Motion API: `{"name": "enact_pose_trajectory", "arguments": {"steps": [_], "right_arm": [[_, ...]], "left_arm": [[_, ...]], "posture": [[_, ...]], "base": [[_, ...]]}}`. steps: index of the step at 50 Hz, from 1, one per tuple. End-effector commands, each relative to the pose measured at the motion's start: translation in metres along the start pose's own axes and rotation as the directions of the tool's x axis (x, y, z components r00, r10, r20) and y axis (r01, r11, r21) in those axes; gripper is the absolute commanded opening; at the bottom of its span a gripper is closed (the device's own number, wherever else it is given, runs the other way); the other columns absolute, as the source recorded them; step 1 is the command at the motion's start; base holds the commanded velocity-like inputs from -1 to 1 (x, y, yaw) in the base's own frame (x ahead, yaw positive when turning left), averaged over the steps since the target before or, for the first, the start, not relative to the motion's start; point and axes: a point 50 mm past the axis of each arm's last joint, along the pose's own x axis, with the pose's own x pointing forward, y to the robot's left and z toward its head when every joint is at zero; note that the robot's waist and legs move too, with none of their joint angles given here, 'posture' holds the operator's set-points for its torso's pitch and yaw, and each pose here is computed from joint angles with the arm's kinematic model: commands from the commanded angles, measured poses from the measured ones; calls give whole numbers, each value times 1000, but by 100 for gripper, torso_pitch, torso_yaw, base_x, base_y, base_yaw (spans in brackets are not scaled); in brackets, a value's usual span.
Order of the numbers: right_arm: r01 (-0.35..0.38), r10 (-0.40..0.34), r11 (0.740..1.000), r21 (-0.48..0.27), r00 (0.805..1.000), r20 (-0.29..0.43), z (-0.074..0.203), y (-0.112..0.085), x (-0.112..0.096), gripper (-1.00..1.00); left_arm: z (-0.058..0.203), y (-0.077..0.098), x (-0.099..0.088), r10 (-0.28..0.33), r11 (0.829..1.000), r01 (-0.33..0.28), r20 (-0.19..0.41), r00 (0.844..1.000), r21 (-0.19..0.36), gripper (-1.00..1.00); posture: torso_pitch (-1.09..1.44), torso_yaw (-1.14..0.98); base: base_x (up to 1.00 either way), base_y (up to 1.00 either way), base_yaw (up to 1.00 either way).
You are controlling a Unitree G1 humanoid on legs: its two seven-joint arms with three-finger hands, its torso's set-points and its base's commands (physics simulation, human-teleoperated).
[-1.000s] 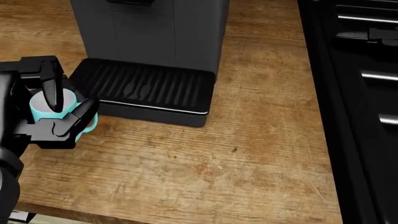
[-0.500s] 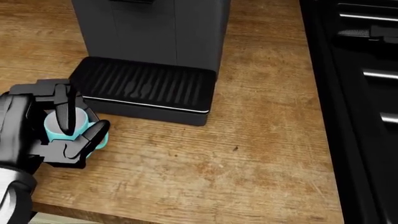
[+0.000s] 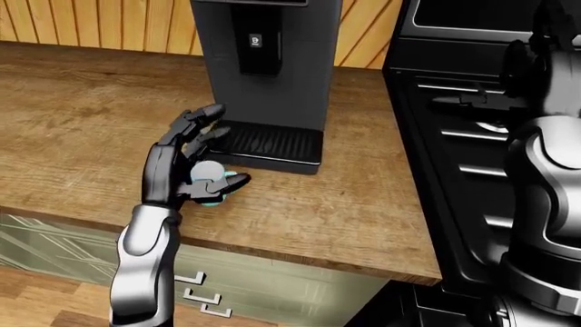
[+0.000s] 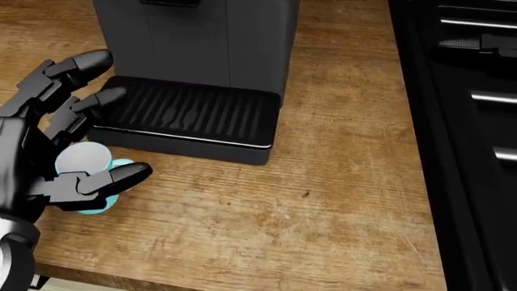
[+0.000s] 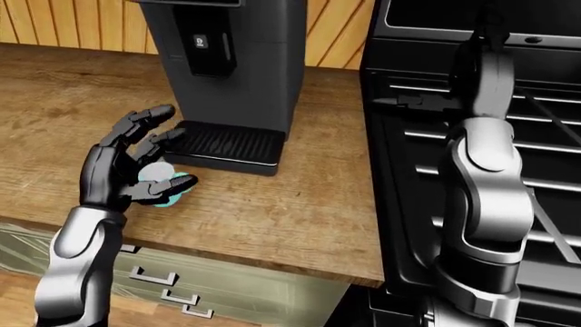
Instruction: Pick the mug from under the coffee machine dispenser and place it on the counter.
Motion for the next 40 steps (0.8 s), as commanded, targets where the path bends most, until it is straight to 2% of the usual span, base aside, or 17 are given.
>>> {"name": "enact_pose_trajectory", "arguments": {"steps": [1,8,17,27,36,40], "right_arm": [[12,-12,1000,3,996,92,20,-3,0,100],[11,-12,1000,2,995,94,21,-3,1,100],[10,-10,1000,0,995,97,22,-3,1,100],[9,-9,1000,0,995,97,21,-3,0,100],[8,-8,1000,-2,995,96,21,-3,0,100],[8,-8,1000,-2,995,96,21,-3,0,100]], "left_arm": [[17,-1,3,-11,1000,9,84,996,16,46],[27,2,2,-15,1000,13,88,996,16,54],[40,7,0,-41,999,38,95,995,34,100],[49,14,-2,-70,996,65,91,993,56,100],[70,28,-4,-69,994,58,119,990,91,100],[82,32,-9,-99,991,86,123,988,107,100]], "posture": [[0,0],[0,0],[0,0],[0,0],[0,0],[0,0]], "base": [[0,0,0],[0,0,0],[0,0,0],[0,0,0],[0,0,0],[0,0,0]]}}
